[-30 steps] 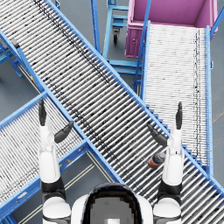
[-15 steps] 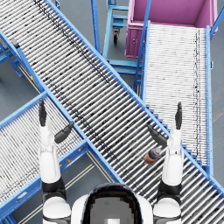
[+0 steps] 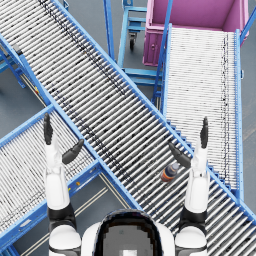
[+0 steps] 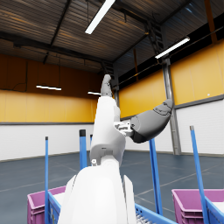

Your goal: Pick up the oil and place it on the left assembly line, put the cola on the right, and keep Sprite still

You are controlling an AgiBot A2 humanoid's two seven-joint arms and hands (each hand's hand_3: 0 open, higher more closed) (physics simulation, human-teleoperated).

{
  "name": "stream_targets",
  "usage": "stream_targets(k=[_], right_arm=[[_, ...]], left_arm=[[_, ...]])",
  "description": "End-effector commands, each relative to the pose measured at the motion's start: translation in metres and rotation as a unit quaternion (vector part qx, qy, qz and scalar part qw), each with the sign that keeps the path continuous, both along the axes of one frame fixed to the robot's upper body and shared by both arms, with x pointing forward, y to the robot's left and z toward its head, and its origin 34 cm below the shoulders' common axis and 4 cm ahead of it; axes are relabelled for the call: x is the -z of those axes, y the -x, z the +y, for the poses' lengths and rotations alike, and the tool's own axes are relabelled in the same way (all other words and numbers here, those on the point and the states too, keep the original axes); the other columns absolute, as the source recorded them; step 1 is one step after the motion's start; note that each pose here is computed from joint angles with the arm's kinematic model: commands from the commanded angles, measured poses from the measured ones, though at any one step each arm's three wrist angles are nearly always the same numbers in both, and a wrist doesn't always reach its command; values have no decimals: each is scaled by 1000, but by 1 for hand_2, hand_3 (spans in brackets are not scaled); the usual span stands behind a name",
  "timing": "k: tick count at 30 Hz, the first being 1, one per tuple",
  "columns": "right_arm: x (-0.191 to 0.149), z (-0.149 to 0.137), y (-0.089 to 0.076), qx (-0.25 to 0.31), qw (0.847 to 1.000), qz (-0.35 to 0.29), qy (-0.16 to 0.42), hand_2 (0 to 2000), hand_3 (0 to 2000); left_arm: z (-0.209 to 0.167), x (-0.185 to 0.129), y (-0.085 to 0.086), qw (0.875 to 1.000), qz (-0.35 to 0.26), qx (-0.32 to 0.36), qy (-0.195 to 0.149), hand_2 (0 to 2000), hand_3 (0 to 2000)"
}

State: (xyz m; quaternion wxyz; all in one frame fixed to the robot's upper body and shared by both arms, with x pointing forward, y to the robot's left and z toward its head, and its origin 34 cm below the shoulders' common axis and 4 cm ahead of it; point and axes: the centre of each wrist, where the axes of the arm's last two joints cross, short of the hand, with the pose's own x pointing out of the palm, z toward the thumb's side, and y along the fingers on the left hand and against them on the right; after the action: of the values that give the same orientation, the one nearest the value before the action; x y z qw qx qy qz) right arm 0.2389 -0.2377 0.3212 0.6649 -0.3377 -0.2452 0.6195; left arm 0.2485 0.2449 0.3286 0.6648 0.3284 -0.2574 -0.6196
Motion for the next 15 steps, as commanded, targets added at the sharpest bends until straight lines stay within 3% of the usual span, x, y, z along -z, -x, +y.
stream_targets(k=[1, 15], right_arm=[[0, 0, 0, 0, 1000, -1, 0, 0, 0], [-2, -2, -1, 3, 1000, -3, -4, 0, 0]], left_arm=[[0, 0, 0, 1000, -1, 1, 0, 0, 0], [1, -3, 0, 1000, -6, -2, 4, 0, 0]])
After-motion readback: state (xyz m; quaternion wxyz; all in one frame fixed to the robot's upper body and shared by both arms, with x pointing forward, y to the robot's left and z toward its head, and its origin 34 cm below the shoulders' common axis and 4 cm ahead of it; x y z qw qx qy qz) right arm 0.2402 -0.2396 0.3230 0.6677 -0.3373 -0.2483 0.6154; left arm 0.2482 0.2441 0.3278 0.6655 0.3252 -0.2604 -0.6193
